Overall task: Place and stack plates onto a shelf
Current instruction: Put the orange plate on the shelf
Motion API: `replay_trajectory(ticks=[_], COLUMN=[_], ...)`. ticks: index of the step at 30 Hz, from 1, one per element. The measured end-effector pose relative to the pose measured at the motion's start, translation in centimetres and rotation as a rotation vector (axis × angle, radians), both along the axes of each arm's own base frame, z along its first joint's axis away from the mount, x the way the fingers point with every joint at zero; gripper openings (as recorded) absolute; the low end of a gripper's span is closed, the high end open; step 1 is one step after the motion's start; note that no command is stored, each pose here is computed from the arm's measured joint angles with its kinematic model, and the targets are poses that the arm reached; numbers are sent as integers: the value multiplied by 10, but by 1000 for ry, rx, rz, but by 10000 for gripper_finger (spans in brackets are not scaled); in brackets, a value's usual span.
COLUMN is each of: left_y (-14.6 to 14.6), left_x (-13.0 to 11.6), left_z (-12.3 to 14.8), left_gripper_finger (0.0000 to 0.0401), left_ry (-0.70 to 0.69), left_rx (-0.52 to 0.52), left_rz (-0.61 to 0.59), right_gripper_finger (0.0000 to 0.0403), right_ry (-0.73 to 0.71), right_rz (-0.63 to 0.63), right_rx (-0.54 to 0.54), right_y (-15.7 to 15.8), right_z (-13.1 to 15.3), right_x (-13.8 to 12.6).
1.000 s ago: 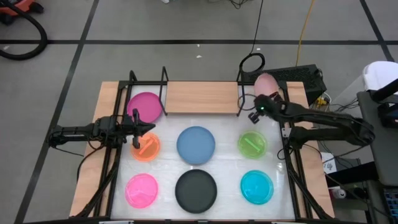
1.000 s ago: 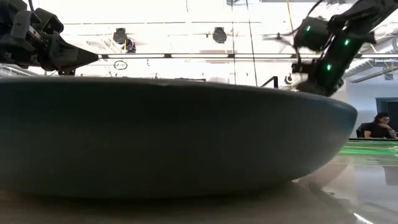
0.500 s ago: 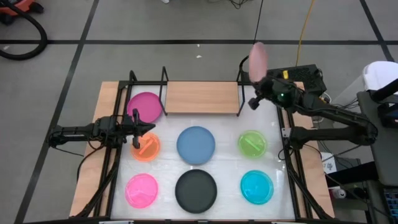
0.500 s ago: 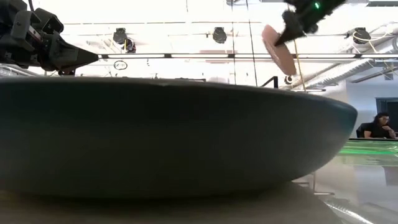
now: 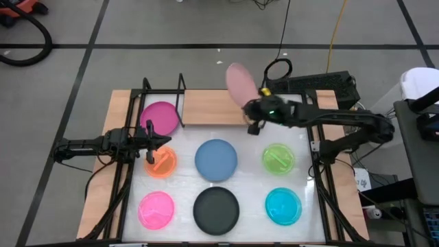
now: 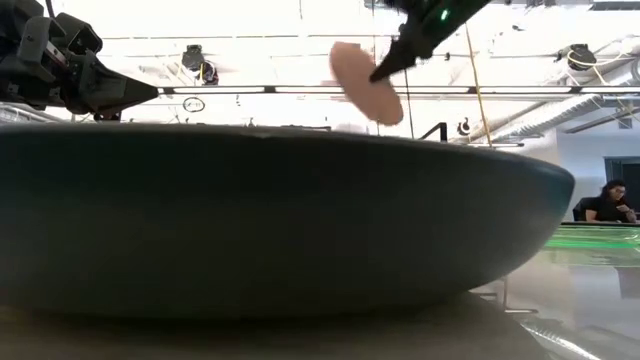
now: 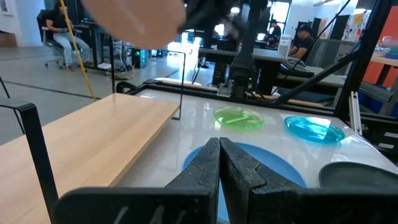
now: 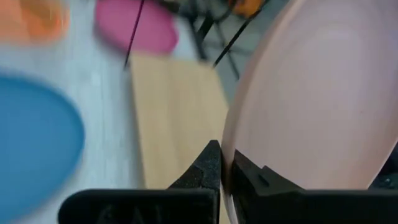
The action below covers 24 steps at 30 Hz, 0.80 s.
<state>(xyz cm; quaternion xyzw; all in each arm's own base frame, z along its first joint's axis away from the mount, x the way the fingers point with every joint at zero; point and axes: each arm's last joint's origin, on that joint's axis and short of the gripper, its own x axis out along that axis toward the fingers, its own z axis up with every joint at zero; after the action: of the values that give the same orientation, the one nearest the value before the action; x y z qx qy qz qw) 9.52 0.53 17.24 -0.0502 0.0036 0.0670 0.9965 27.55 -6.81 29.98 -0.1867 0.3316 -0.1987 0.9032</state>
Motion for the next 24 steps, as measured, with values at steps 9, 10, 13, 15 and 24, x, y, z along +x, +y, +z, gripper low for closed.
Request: replay_trajectory(ticks=[9,10,13,15,24], left_y=[0,0,0,0,0], left_x=[0,0,0,0,0], left_z=[0,0,0,0,0], left_gripper_finger=[12,12,12,12,12], left_ry=[0,0,0,0,0], left_rx=[0,0,0,0,0], left_rz=[0,0,0,0,0], right_gripper_finger=[0,0,0,2,6], right_ry=[290,311,364,387,420], right_rz=[-5,-7,-16,-23,-95], right_rx=[63,67,76,81,33], right_y=[-8,-9,-12,-14,-19], right_z=[-75,-81,-97,-105,-111], right_x=[36,39,43,45,45])
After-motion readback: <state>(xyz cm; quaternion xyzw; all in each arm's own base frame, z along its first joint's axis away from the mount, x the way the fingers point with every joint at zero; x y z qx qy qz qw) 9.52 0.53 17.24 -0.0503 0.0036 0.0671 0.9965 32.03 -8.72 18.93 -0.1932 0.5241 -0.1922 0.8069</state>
